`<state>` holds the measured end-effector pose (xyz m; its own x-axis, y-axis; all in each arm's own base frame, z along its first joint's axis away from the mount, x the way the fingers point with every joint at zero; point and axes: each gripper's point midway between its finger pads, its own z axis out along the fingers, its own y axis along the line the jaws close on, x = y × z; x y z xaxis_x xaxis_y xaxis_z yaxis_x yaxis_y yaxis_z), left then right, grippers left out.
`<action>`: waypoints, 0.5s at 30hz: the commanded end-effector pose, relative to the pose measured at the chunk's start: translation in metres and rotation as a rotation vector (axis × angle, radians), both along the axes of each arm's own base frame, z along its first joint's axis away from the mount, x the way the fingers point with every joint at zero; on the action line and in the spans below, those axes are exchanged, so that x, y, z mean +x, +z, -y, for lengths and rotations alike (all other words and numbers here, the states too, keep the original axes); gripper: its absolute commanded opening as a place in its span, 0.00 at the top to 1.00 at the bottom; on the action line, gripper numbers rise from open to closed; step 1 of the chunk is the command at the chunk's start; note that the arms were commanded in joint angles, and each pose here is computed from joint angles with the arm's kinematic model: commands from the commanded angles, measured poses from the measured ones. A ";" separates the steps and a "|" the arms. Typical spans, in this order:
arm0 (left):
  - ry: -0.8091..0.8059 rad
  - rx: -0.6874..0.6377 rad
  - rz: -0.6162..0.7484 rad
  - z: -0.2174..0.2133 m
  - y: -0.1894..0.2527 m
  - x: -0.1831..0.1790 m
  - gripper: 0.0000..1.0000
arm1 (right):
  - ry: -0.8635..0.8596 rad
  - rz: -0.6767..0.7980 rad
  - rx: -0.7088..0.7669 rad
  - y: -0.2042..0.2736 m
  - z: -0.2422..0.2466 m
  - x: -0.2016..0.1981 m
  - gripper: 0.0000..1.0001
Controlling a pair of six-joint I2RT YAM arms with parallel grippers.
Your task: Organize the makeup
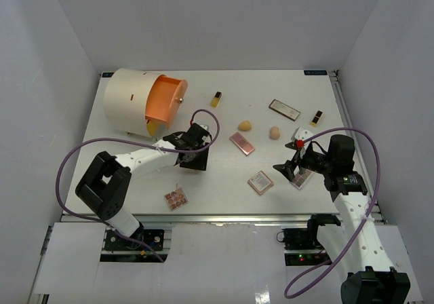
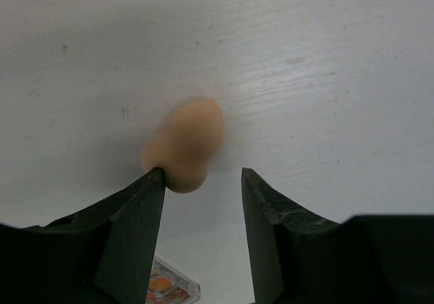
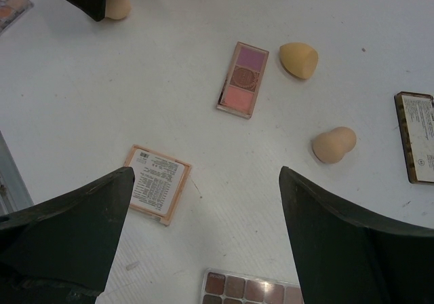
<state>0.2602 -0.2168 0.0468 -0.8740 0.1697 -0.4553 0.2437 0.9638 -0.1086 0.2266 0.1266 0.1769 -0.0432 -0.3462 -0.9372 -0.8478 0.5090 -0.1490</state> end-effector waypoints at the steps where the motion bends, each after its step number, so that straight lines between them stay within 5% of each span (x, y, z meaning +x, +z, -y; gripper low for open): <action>1: 0.049 0.089 0.070 -0.012 0.003 0.020 0.44 | 0.009 0.034 0.001 0.010 0.000 0.001 0.06; 9: 0.060 0.175 0.083 -0.022 -0.003 0.028 0.78 | 0.006 0.035 0.000 0.010 0.000 0.001 0.06; 15: 0.010 0.082 0.128 0.001 0.026 0.026 0.97 | 0.001 0.036 -0.002 0.010 0.001 0.002 0.05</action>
<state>0.2790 -0.1977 0.0380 -0.8586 0.2105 -0.4674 0.2070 0.9765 0.0596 0.2264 0.1264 0.1766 -0.0430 -0.3477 -0.9366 -0.8477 0.5088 -0.1500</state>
